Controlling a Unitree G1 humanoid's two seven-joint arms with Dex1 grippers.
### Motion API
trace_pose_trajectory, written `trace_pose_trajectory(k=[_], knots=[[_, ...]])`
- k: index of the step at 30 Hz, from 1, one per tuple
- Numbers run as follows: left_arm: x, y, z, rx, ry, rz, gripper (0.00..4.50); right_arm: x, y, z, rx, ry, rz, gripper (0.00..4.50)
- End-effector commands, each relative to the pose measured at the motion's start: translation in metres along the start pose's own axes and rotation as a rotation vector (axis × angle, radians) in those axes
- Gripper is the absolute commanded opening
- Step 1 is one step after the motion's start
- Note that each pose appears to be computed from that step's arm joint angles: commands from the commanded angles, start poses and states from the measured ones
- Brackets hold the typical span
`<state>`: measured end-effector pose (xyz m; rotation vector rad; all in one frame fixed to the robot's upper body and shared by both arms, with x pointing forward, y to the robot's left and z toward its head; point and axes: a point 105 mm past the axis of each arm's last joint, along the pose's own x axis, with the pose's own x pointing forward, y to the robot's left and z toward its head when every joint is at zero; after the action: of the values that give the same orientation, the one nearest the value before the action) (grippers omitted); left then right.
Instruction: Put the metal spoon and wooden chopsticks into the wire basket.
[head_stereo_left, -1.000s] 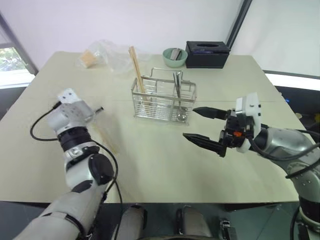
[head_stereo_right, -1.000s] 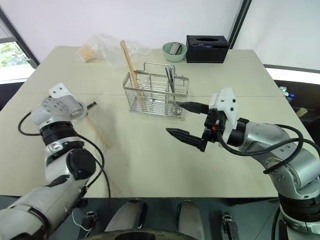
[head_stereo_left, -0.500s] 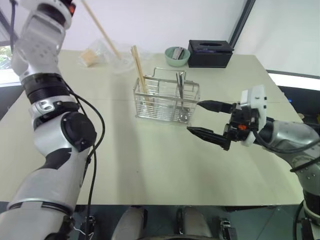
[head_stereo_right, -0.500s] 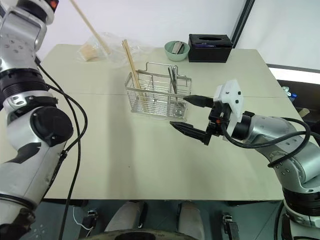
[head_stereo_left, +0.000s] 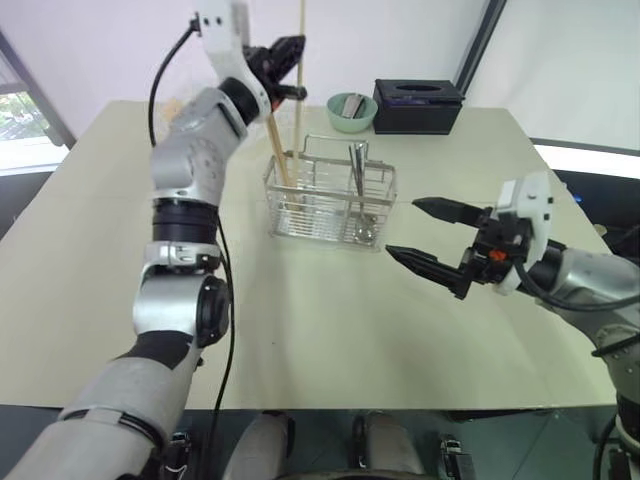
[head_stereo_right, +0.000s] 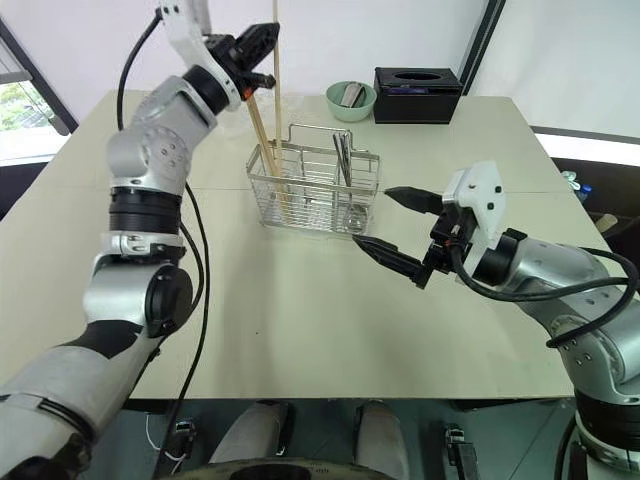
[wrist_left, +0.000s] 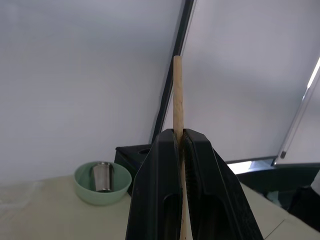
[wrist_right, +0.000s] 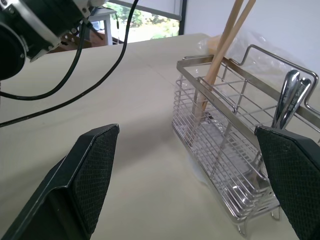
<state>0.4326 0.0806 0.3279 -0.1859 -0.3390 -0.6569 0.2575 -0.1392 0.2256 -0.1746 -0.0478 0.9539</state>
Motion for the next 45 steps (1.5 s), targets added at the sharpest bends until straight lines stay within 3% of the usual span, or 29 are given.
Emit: trace_pose_trajectory(k=[1,3,4,7,12,13,19,23,26,33,38,45], knots=[[0.000,-0.011,0.009,0.094,-0.058,-0.032,0.07,-0.005,0.003,0.013,-0.049,-0.035,-0.007,4.50],[-0.002,-0.009,0.001,0.096,-0.049,-0.020,0.07,-0.008,0.000,0.013,-0.052,-0.027,-0.018,4.50],[-0.003,-0.008,-0.002,0.090,-0.047,-0.012,0.37,-0.009,-0.001,0.013,-0.052,-0.026,-0.024,4.50],[-0.006,-0.007,-0.007,0.056,-0.050,0.000,1.55,-0.010,-0.004,0.014,-0.053,-0.025,-0.033,4.50],[-0.011,-0.006,-0.010,-0.008,-0.071,0.031,4.23,-0.011,-0.006,0.014,-0.057,-0.020,-0.035,4.50],[-0.012,-0.006,-0.010,-0.013,-0.074,0.036,4.45,-0.011,-0.006,0.013,-0.057,-0.018,-0.034,4.50],[-0.022,-0.003,-0.002,-0.010,-0.082,0.043,4.45,-0.010,-0.012,0.013,-0.069,-0.011,-0.037,4.50],[-0.041,0.016,0.011,0.135,-0.032,0.041,4.45,-0.013,-0.026,0.010,-0.092,0.010,-0.064,4.50],[-0.075,0.033,0.019,0.307,0.116,-0.053,4.45,-0.019,-0.043,0.009,-0.114,0.035,-0.101,4.50],[-0.158,0.055,0.036,0.493,0.400,-0.187,4.45,-0.025,-0.068,0.004,-0.143,0.068,-0.122,4.50],[-0.189,0.047,0.045,0.484,0.467,-0.204,4.45,-0.016,-0.064,0.005,-0.143,0.029,-0.088,4.50],[-0.205,0.027,0.031,0.497,0.525,-0.208,4.45,0.001,-0.054,0.001,-0.122,0.004,-0.033,4.50]])
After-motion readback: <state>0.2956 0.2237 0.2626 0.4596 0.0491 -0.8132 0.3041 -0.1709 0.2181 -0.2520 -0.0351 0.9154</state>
